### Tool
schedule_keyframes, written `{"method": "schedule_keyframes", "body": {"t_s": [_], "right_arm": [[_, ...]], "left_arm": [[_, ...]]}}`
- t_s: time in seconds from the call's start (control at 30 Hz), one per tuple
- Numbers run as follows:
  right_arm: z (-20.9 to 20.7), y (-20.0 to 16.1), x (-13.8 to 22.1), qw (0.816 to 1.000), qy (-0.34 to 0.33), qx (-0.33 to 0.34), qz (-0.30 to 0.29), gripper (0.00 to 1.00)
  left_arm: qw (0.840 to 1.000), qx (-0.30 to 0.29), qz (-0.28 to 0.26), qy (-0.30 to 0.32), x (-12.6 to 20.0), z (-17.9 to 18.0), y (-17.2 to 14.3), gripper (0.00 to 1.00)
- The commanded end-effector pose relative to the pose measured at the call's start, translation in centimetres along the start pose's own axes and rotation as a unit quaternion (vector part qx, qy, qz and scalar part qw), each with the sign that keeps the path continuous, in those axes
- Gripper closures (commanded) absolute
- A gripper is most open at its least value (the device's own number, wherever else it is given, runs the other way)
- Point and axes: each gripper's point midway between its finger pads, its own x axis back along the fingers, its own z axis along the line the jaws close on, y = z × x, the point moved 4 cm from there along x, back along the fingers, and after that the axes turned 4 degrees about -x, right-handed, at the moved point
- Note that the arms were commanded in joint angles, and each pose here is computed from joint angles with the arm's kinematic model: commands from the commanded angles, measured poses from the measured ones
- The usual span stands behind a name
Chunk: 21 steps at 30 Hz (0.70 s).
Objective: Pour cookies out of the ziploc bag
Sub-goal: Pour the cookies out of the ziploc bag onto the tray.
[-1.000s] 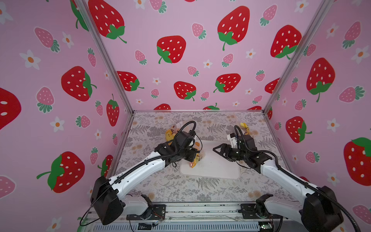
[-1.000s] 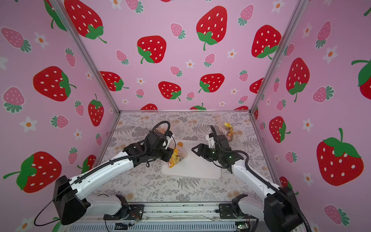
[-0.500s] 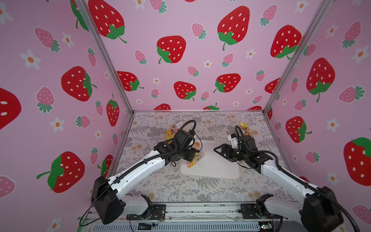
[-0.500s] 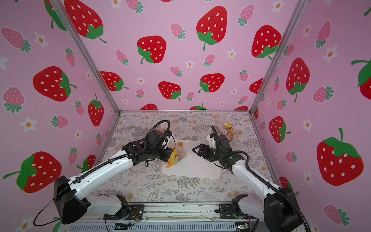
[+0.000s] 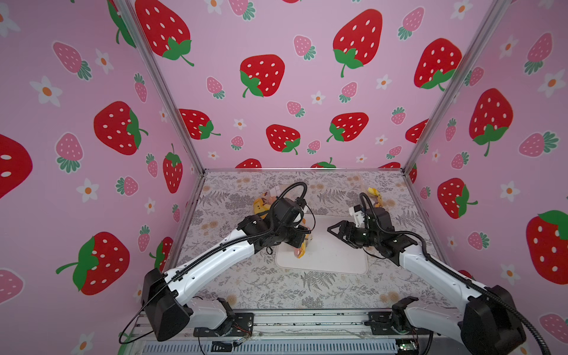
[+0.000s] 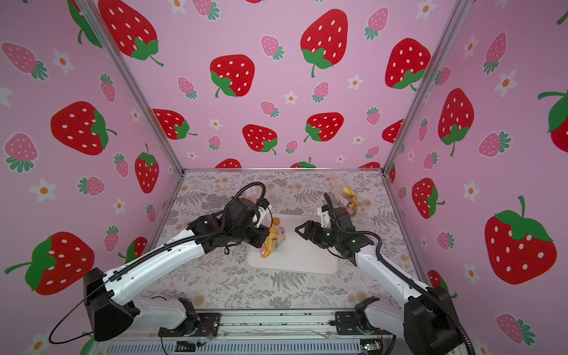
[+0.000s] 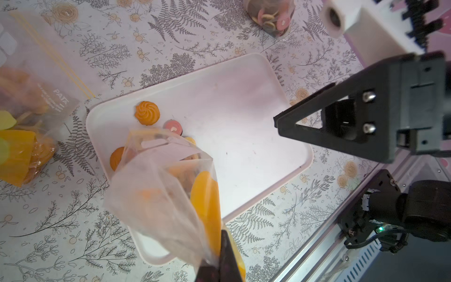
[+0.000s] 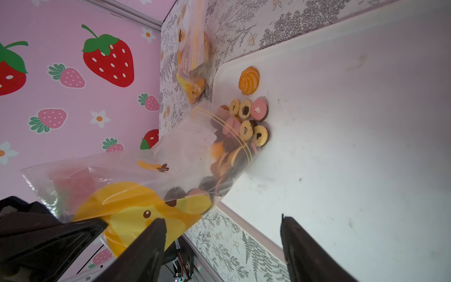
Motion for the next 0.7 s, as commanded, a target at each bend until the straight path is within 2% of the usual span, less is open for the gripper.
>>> {"method": "schedule_keyframes", "body": {"t_s": [0.0,0.3,0.67], "right_arm": [[-0.7,0.3,0.8,1.000,-0.010,-0.008,-0.021,0.23],[-1.6,0.2,2.5,0.999,-0.033,-0.009,-0.042,0.23],[-2.5,0.1,4.6,0.995,-0.073,-0.004,-0.069,0.23]], "left_arm": [[1.000,-0.002,-0.006,-0.010,0.1,-0.8,0.9,1.00],[1.000,-0.006,-0.002,-0.020,-1.6,-1.8,1.6,1.00],[0.999,-0.024,-0.014,-0.043,-4.0,-4.4,4.2,1.00]]}}
